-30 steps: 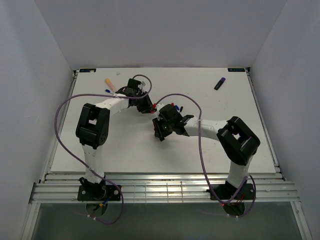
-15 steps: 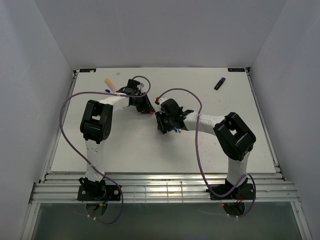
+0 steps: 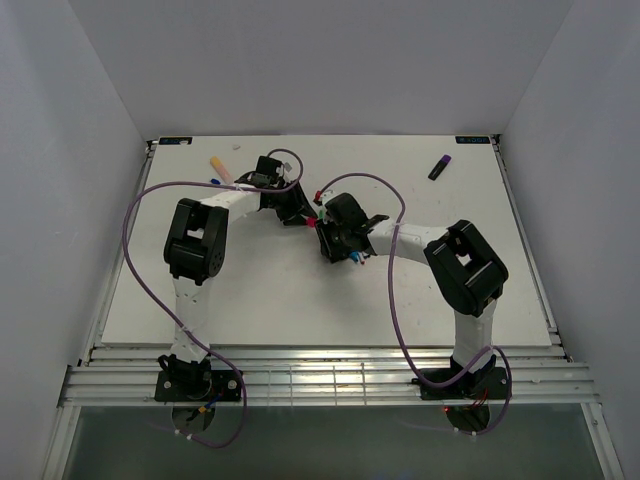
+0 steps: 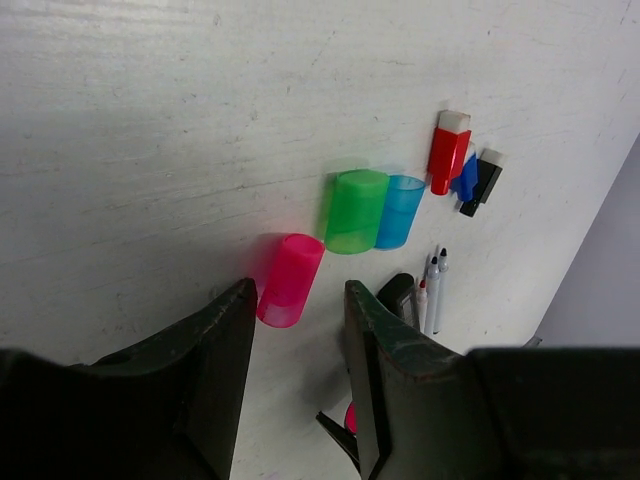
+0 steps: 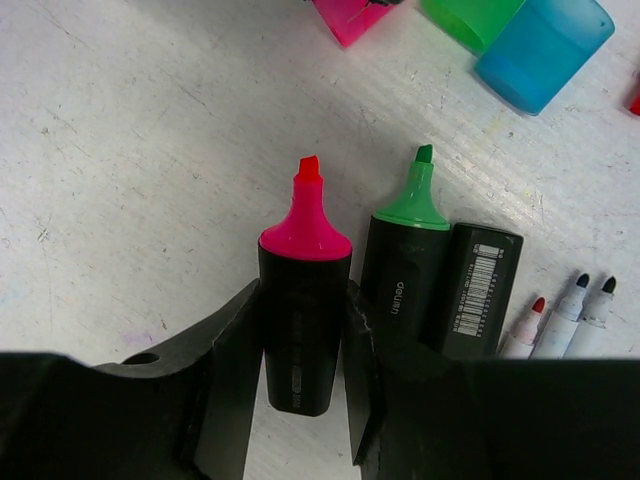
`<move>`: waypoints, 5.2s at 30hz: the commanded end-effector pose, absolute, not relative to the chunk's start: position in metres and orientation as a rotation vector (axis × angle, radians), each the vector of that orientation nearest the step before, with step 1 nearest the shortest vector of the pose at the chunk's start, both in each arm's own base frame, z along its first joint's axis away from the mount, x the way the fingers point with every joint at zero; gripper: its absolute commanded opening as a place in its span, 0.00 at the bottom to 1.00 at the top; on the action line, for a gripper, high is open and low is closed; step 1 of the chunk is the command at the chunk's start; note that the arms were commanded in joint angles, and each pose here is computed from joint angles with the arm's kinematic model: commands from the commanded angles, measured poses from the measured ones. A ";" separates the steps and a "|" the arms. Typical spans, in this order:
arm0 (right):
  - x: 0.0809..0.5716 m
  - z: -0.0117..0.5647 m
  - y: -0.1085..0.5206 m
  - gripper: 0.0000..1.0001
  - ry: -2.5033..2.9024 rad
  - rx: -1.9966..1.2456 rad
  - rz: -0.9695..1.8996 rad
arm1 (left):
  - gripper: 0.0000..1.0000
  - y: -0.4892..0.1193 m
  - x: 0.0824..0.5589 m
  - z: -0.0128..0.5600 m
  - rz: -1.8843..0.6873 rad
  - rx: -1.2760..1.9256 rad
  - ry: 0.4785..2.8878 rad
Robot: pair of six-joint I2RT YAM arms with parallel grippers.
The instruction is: Open the pen caps
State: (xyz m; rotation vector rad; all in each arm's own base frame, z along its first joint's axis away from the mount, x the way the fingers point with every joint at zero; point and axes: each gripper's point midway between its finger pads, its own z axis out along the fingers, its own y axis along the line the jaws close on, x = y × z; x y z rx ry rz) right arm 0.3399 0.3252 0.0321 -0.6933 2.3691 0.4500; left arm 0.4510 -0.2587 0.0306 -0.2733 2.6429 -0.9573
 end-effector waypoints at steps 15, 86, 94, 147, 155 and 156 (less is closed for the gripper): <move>0.355 0.088 0.330 0.49 2.244 -0.673 0.453 | 0.59 -0.255 0.445 0.058 -0.962 -0.263 2.590; 0.638 0.034 0.003 0.52 2.336 0.344 0.032 | 0.64 -0.298 0.367 0.106 -1.290 -0.106 2.400; 0.632 0.032 -0.008 0.26 2.348 0.391 0.075 | 0.64 -0.294 0.360 0.099 -1.277 -0.112 2.423; 0.276 0.146 0.295 0.08 2.169 -0.502 1.019 | 0.70 -0.313 0.350 0.157 -1.424 -0.122 2.324; 0.280 0.150 0.299 0.08 2.153 -0.506 1.031 | 0.45 -0.316 0.346 0.156 -1.429 -0.109 2.329; 0.280 0.152 0.300 0.08 2.147 -0.507 1.036 | 0.42 -0.316 0.346 0.154 -1.427 -0.109 2.332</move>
